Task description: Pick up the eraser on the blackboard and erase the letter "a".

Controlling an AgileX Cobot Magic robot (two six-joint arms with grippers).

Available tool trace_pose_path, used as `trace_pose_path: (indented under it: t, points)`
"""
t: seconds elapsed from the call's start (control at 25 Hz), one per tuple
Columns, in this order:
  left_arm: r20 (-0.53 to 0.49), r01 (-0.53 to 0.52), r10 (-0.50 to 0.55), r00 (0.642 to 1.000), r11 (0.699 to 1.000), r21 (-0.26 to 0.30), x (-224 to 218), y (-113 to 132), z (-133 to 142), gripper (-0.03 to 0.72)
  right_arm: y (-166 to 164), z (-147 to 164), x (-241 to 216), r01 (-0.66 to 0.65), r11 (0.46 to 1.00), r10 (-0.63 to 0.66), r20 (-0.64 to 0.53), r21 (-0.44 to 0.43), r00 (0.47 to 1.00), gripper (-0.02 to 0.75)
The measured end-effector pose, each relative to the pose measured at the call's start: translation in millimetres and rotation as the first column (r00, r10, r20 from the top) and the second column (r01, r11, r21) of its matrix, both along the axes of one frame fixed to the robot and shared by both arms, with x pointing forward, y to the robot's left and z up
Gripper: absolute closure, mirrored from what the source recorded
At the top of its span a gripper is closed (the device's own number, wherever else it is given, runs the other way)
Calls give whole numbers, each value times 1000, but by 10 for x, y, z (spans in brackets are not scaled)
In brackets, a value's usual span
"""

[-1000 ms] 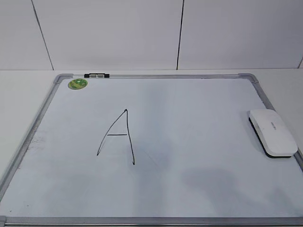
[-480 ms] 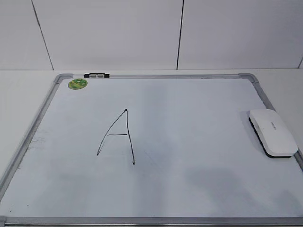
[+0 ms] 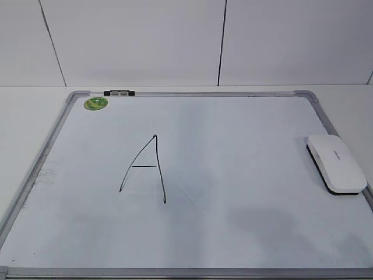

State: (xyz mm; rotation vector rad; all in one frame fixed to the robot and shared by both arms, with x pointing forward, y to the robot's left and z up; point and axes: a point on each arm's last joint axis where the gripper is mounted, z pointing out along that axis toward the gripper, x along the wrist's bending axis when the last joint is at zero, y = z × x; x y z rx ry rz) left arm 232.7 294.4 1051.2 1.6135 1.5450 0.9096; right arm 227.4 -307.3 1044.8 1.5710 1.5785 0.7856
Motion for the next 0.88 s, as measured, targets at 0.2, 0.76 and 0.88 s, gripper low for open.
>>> trace_pose_path:
  t: [0.2, 0.76, 0.88]
  points:
    - [0, 0, 0, 1000, 1000, 0, 0, 0, 0, 443, 0, 0, 0, 0, 1000, 0, 0, 0, 1000, 144]
    - [0, 0, 0, 1000, 1000, 0, 0, 0, 0, 443, 0, 0, 0, 0, 1000, 0, 0, 0, 1000, 144]
    - [0, 0, 0, 1000, 1000, 0, 0, 0, 0, 443, 0, 0, 0, 0, 1000, 0, 0, 0, 1000, 144]
